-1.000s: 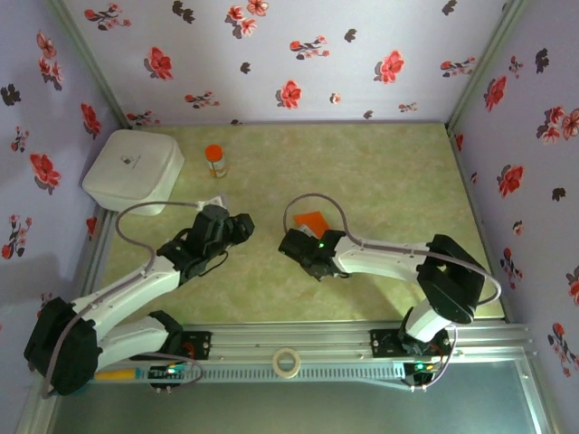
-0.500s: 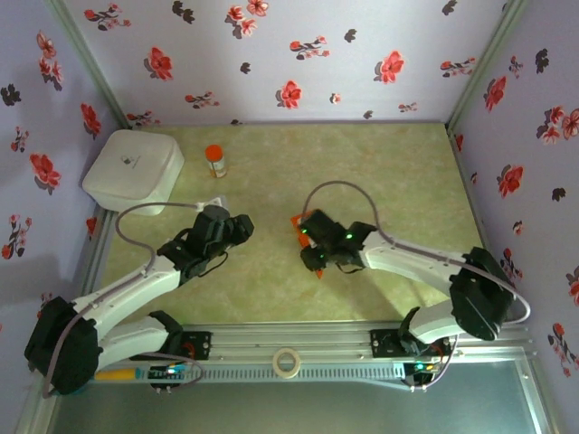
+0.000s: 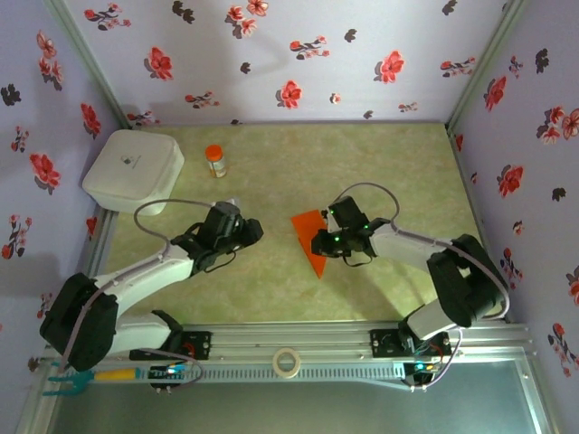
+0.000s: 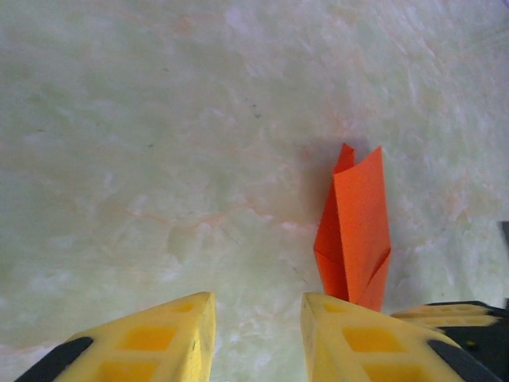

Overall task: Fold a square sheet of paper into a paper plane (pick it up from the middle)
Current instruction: Fold the wing for the fifth time at the center of the table.

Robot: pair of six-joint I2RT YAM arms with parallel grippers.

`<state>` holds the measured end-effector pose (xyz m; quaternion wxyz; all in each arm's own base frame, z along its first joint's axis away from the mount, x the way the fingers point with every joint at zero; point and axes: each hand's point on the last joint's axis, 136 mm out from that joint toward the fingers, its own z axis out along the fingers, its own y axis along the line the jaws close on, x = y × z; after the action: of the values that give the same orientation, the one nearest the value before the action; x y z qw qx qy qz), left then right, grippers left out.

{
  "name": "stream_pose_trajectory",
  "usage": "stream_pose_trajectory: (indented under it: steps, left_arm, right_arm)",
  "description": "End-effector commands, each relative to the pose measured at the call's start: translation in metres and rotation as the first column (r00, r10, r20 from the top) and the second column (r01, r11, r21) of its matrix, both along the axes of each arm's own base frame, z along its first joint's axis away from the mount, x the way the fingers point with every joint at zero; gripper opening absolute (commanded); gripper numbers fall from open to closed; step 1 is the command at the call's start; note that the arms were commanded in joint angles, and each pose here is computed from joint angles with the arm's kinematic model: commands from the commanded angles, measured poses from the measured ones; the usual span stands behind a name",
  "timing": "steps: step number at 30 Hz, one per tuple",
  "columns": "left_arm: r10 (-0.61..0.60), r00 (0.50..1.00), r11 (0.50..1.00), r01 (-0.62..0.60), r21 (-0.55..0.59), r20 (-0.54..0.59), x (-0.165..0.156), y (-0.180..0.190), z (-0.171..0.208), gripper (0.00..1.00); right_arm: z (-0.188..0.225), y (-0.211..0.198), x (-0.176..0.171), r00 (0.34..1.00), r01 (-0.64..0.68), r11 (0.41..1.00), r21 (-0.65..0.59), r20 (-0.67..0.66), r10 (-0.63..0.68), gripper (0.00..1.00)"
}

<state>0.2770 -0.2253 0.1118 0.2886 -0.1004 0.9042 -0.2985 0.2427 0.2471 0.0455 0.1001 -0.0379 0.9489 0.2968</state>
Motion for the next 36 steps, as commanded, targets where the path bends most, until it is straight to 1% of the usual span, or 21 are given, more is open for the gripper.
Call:
stream_pose_trajectory:
  steps: [1, 6, 9, 12, 14, 17, 21, 22, 23, 24, 25, 27, 29, 32, 34, 36]
  left_arm:
    - [-0.037, 0.999, 0.998, 0.038, -0.04, 0.02, 0.006, -0.012, 0.011, 0.32]
    - [-0.056, 0.998, 0.997, 0.057, -0.049, 0.011, 0.006, -0.017, 0.009, 0.29]
    - [-0.072, 0.997, 0.996, 0.072, -0.059, 0.002, 0.006, -0.022, 0.006, 0.28]
    - [-0.096, 0.995, 0.992, 0.095, -0.082, -0.014, 0.007, -0.03, 0.004, 0.25]
    - [-0.118, 0.993, 0.988, 0.115, -0.105, -0.025, 0.009, -0.038, 0.002, 0.23]
    - [-0.156, 0.987, 0.978, 0.148, -0.146, -0.043, 0.012, -0.053, 0.0, 0.17]
    - [-0.202, 0.976, 0.966, 0.185, -0.181, -0.077, 0.016, -0.072, -0.005, 0.15]
    - [-0.214, 0.973, 0.962, 0.195, -0.188, -0.082, 0.017, -0.077, -0.005, 0.14]
    - [-0.224, 0.971, 0.96, 0.204, -0.193, -0.088, 0.017, -0.08, -0.006, 0.14]
    - [-0.235, 0.968, 0.957, 0.214, -0.196, -0.091, 0.017, -0.085, -0.006, 0.14]
    - [-0.245, 0.965, 0.954, 0.223, -0.199, -0.094, 0.018, -0.089, -0.007, 0.14]
    - [-0.262, 0.96, 0.95, 0.238, -0.204, -0.1, 0.018, -0.096, -0.008, 0.14]
    - [-0.283, 0.953, 0.943, 0.256, -0.213, -0.105, 0.017, -0.105, -0.009, 0.13]
    - [-0.318, 0.942, 0.929, 0.287, -0.233, -0.11, 0.016, -0.119, -0.01, 0.13]
    - [-0.34, 0.933, 0.92, 0.305, -0.245, -0.114, 0.016, -0.128, -0.011, 0.13]
    - [-0.369, 0.922, 0.909, 0.331, -0.255, -0.119, 0.015, -0.139, -0.013, 0.12]
  right_arm:
    - [-0.015, 0.001, -0.006, 0.993, 0.049, 0.999, 0.013, -0.104, -0.048, 0.12]
    - [-0.028, -0.001, -0.007, 0.981, 0.132, 0.991, 0.017, -0.147, -0.128, 0.12]
    - [-0.038, -0.007, -0.009, 0.955, 0.232, 0.973, 0.005, -0.193, -0.227, 0.13]
    - [-0.044, -0.008, -0.01, 0.914, 0.346, 0.938, 0.022, -0.235, -0.331, 0.13]
    - [-0.045, -0.008, -0.011, 0.882, 0.419, 0.907, 0.044, -0.257, -0.395, 0.13]
    - [-0.044, -0.006, -0.009, 0.824, 0.527, 0.845, 0.091, -0.297, -0.482, 0.12]
    - [-0.028, 0.003, -0.002, 0.745, 0.648, 0.732, 0.209, -0.373, -0.553, 0.12]
    - [-0.022, 0.005, 0.001, 0.733, 0.667, 0.704, 0.246, -0.389, -0.558, 0.13]
    - [-0.013, 0.007, 0.004, 0.737, 0.667, 0.689, 0.284, -0.385, -0.555, 0.14]
    - [-0.006, 0.007, 0.007, 0.747, 0.659, 0.688, 0.303, -0.368, -0.553, 0.15]
    - [-0.001, 0.004, 0.008, 0.753, 0.653, 0.698, 0.294, -0.344, -0.561, 0.16]
    - [0.004, -0.007, 0.007, 0.766, 0.64, 0.726, 0.252, -0.278, -0.579, 0.19]
    - [0.01, -0.02, 0.007, 0.799, 0.6, 0.771, 0.215, -0.201, -0.566, 0.21]
    - [0.014, -0.045, 0.005, 0.827, 0.561, 0.817, 0.13, -0.101, -0.552, 0.22]
    - [0.013, -0.059, 0.005, 0.834, 0.552, 0.829, 0.088, -0.065, -0.548, 0.21]
    - [0.012, -0.069, 0.005, 0.838, 0.545, 0.835, 0.069, -0.064, -0.542, 0.21]
